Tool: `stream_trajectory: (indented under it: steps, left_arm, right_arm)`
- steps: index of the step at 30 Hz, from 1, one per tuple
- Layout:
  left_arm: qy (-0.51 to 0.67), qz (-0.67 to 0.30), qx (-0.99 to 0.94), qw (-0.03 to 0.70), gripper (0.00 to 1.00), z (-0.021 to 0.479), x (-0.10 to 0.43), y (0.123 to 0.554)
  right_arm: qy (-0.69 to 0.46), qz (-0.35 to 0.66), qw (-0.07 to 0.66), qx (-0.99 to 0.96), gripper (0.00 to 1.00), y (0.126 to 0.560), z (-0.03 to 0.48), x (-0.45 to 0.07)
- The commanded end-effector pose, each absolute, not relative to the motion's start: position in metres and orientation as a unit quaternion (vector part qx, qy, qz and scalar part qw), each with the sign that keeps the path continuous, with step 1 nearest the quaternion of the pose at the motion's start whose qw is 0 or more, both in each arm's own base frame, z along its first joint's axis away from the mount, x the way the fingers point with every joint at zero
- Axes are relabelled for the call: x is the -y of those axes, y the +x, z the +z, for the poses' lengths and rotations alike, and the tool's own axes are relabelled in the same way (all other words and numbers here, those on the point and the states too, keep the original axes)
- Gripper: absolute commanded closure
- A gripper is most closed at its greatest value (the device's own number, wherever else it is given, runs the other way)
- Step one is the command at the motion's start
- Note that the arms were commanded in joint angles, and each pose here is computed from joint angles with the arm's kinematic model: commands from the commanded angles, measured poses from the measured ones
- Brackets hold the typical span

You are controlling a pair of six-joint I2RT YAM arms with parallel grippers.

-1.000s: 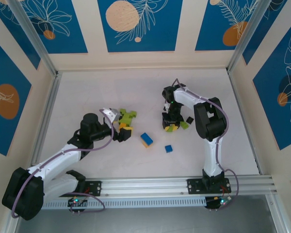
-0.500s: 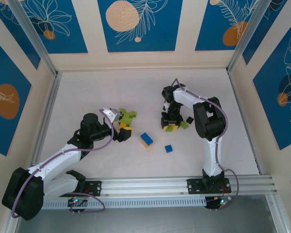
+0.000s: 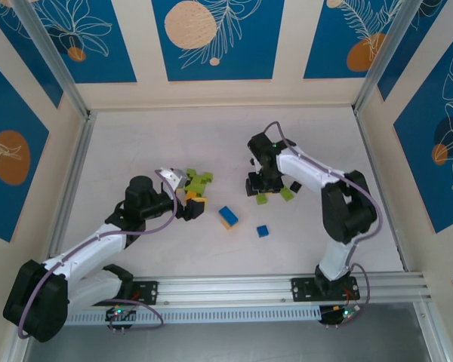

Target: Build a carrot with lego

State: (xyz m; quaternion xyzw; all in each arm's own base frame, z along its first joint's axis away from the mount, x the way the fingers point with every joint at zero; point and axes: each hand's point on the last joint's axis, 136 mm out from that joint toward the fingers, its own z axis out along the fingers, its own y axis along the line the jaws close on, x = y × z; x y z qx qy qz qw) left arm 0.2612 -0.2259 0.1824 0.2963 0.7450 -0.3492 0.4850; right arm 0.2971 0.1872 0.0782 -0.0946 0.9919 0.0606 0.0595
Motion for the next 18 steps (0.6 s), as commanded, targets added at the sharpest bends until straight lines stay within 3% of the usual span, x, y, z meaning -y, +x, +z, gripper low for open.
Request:
stream_trajectory:
  steps: [1,8,18]
  left_arm:
    - [0.309,-0.357,-0.724,0.503,0.01,0.200,0.231,0.264]
    - [0.310,-0.356,-0.724,0.503,0.01,0.200,0.231,0.264]
    - [0.310,-0.356,-0.725,0.501,0.01,0.198,0.232,0.265]
  right_arm:
    - [-0.092,0.043,0.154,-0.983,0.45,0.306,0.073,-0.195]
    - [-0.101,0.041,0.193,-0.975,0.34,0.298,0.039,-0.189]
    - [-0.091,0.034,0.220,-0.971,0.33,0.306,0.045,-0.176]
